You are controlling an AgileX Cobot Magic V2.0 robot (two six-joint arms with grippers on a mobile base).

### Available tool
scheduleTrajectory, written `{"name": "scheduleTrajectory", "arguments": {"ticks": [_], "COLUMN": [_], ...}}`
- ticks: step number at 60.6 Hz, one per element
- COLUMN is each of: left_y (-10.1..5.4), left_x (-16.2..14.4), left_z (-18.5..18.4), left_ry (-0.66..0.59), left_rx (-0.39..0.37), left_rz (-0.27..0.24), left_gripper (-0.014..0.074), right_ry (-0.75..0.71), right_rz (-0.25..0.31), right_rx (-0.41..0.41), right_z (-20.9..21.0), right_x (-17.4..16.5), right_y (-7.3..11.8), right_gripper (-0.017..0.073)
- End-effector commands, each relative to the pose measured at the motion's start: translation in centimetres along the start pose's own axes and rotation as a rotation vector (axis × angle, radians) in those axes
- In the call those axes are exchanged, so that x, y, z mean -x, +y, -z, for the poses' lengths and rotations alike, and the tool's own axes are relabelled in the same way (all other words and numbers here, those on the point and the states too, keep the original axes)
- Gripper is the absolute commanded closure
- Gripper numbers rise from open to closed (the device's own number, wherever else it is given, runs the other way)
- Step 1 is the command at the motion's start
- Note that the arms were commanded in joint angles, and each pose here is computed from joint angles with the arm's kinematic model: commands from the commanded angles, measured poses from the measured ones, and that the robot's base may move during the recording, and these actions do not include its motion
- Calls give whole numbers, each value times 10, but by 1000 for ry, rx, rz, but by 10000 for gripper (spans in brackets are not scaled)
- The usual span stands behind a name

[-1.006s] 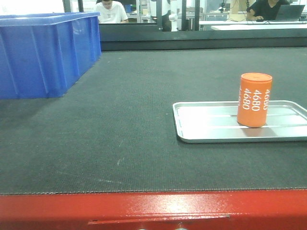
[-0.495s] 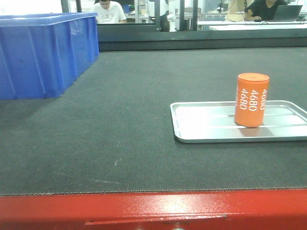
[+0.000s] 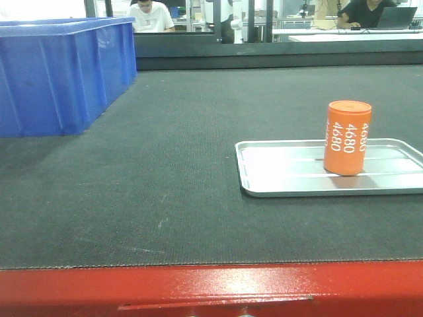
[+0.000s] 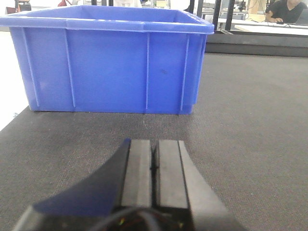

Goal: Grab orange capacitor from left shelf to right conveyor

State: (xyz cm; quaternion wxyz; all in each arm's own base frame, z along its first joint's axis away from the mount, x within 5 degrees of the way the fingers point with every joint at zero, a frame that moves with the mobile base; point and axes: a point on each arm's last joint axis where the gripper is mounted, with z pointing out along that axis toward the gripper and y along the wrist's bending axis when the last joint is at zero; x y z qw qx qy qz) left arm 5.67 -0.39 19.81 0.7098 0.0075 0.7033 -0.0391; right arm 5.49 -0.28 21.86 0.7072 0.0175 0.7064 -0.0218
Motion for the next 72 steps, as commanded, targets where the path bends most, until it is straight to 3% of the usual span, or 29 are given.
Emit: {"name": "scheduleTrajectory", "arguments": {"ticks": [1,8,72], "left_y": [0,0,0], "left_x": [10,10,10], "left_z": [1,1,1], "left_ry": [-103,-103,-103], "left_rx": [2,2,2], "left_rz": [5,5,5], "left_gripper": [720,720,720], "right_ry": [-144,-118,-114], "right_rz": [-12,-56,-57], "right_rx": [-18,-17,-16], "right_z": [2,0,0], "right_x": [2,-9,-10], "right_y": [-1,-1,-1], "right_gripper": [511,511,511]}}
